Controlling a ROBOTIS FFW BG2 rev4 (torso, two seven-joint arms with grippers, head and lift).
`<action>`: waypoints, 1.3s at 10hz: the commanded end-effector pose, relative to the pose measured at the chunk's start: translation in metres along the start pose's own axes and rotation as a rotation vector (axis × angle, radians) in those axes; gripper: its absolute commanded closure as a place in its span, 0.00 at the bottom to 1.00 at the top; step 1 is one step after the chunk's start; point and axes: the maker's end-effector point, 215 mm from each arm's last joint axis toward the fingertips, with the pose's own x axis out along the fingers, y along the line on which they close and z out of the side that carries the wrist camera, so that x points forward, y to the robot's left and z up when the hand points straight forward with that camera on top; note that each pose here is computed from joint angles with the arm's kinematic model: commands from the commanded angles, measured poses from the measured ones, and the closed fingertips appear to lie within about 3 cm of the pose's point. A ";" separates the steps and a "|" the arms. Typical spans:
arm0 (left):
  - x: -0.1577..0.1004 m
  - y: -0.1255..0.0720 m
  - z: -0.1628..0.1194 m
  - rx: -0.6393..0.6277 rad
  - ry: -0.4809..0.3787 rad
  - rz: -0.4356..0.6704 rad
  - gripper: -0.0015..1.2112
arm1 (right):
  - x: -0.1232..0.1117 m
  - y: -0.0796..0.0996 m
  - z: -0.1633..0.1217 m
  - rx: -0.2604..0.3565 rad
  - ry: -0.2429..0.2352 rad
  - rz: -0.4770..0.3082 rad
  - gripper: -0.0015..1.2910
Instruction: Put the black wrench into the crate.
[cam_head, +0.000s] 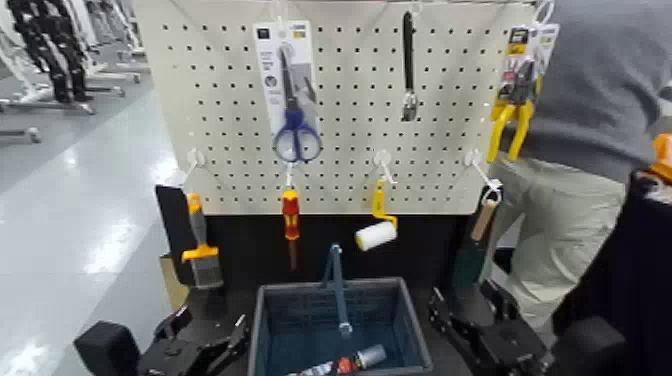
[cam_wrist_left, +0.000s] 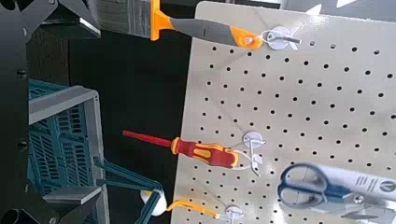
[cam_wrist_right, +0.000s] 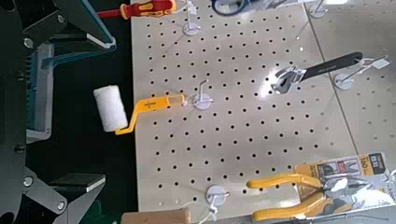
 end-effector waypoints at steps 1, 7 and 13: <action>0.004 -0.002 0.002 -0.001 -0.002 -0.005 0.11 | 0.026 0.004 0.022 -0.007 -0.039 0.050 0.23; 0.016 -0.010 0.005 0.001 -0.002 -0.031 0.11 | 0.086 0.020 0.086 -0.031 -0.079 0.209 0.26; 0.021 -0.013 0.009 0.005 -0.005 -0.044 0.11 | 0.129 0.042 0.143 -0.062 -0.175 0.305 0.23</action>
